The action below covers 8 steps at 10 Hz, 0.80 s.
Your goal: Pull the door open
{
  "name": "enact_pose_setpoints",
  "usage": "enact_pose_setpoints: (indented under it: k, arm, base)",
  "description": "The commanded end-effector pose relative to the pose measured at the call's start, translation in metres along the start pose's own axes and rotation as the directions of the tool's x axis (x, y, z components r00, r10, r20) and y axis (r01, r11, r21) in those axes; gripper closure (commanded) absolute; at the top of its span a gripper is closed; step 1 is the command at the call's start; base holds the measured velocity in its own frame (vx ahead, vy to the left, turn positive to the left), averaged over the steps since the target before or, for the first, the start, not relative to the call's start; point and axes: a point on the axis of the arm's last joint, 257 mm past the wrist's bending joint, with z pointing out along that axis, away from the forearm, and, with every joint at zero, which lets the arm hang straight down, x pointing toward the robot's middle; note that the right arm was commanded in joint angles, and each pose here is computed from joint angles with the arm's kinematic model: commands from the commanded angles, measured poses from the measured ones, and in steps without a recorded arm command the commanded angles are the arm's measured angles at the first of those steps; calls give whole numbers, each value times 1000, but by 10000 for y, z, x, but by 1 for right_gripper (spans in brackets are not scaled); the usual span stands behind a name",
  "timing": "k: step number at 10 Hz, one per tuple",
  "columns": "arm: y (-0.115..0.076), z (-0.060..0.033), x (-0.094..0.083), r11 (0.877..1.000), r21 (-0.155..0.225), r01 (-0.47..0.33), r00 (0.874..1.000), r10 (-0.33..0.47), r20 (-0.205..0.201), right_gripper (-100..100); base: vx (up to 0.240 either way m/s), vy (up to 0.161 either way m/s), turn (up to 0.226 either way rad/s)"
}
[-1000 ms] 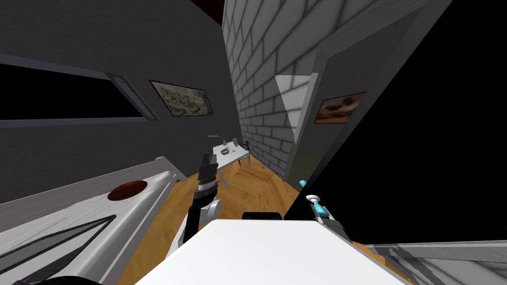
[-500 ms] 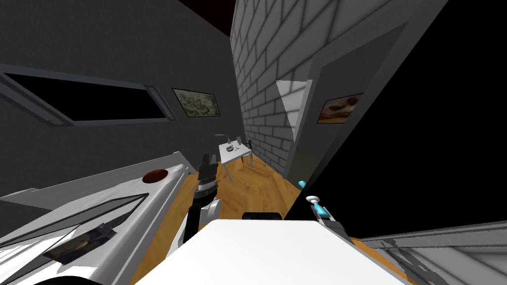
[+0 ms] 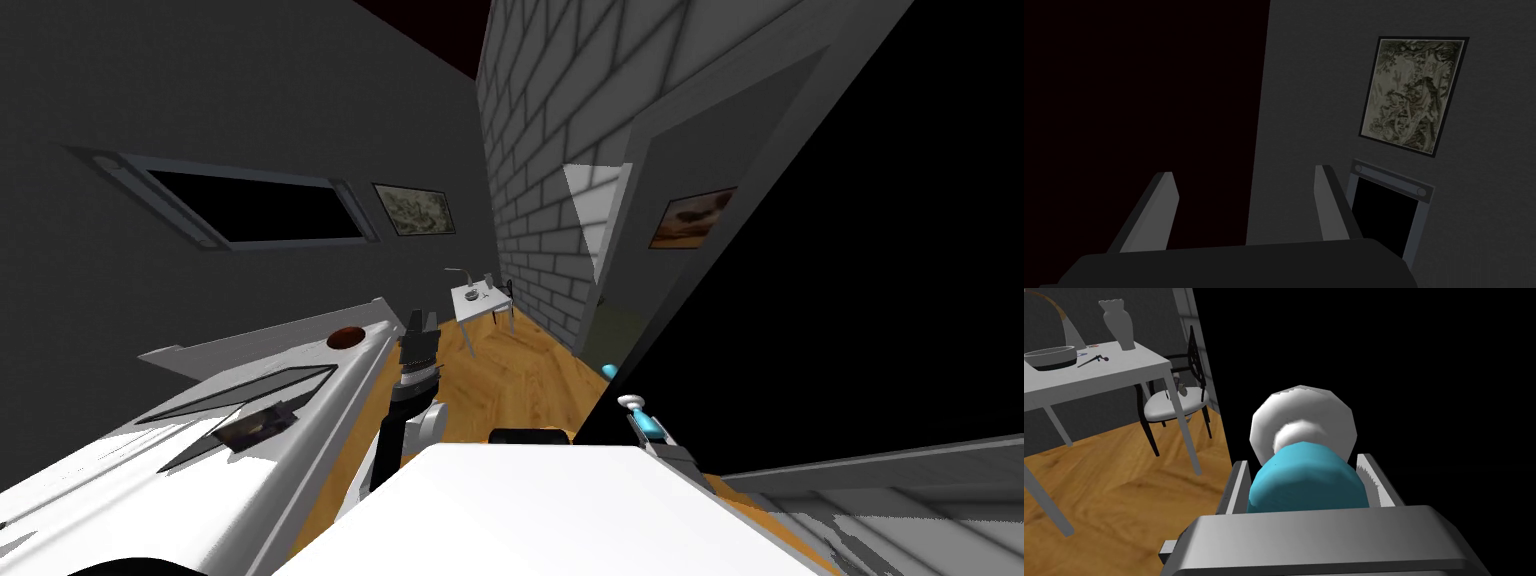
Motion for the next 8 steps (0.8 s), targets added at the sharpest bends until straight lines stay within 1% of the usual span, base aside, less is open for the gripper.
enact_pose_setpoints:
  k: [1, 2, 6, 8]
  arm:
    - [-10, -19, -10, 1000, 10, -2, 1000, 2, 4, 100]
    - [-7, -16, -8, 1000, 16, -2, 1000, 2, 3, 100]
    - [7, 0, 2, 999, 41, -1, 1000, 1, 1, 100]
    - [13, 6, 7, 999, 51, -1, 1000, 1, 0, 100]
  base:
    - [-221, -11, 116]
    - [-208, -7, 111]
    - [-218, -44, 135]
    - [-224, -26, 107]
